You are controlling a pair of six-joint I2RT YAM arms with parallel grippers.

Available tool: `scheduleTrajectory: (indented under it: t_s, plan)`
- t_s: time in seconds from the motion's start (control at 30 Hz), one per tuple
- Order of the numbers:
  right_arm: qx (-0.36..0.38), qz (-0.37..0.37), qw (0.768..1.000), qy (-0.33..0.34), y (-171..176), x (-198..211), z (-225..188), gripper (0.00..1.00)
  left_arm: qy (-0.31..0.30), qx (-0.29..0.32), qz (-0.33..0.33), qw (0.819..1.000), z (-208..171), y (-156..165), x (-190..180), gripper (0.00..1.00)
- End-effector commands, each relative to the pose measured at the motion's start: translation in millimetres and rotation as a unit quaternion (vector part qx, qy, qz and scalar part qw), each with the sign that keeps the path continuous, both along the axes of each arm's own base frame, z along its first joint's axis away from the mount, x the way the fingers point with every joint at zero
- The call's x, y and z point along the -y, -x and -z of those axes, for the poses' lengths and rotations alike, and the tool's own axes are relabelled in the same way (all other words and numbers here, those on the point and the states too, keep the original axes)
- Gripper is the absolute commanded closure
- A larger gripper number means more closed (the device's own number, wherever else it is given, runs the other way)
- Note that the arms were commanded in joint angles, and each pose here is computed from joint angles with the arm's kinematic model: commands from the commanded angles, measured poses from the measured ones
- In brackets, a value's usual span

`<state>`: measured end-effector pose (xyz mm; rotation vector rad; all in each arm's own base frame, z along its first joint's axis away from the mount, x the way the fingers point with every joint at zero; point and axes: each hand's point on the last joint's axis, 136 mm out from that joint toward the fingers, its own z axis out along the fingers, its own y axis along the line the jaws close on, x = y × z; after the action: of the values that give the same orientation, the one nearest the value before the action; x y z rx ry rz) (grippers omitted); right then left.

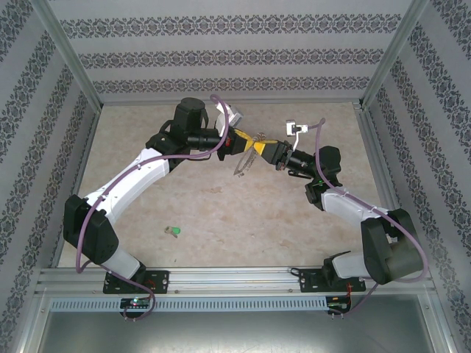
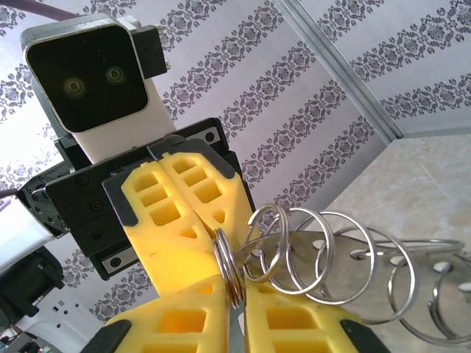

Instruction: Put the keys on the keyring

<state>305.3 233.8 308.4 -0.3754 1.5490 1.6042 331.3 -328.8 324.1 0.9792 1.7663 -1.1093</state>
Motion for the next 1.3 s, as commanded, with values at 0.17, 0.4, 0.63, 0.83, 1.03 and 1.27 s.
scheduleTrajectory:
  t_s: [0.17,0.4,0.63,0.83,1.03,1.27]
  plan:
    - [0.059,0.004,0.998,-0.014,2,2,-29,1.0,0.011,0.004,0.005,1.0,-5,0,5,1.0]
    - [0.064,0.013,0.998,-0.009,-3,5,-25,1.0,0.034,0.017,-0.054,0.998,-23,-12,-5,0.52]
    - [0.07,0.017,0.997,-0.006,-5,9,-25,1.0,0.088,0.012,-0.113,0.99,-43,-24,-32,0.37]
    - [0.079,0.013,0.997,-0.004,-2,10,-28,1.0,0.132,-0.022,-0.077,0.988,-52,-16,-35,0.44]
    - [0.08,0.011,0.997,-0.005,-3,9,-30,1.0,0.14,-0.045,-0.044,0.988,-44,-10,-28,0.51]
    - [0.081,0.007,0.997,-0.006,-3,7,-32,1.0,0.141,-0.066,-0.013,0.988,-32,-5,-16,0.57]
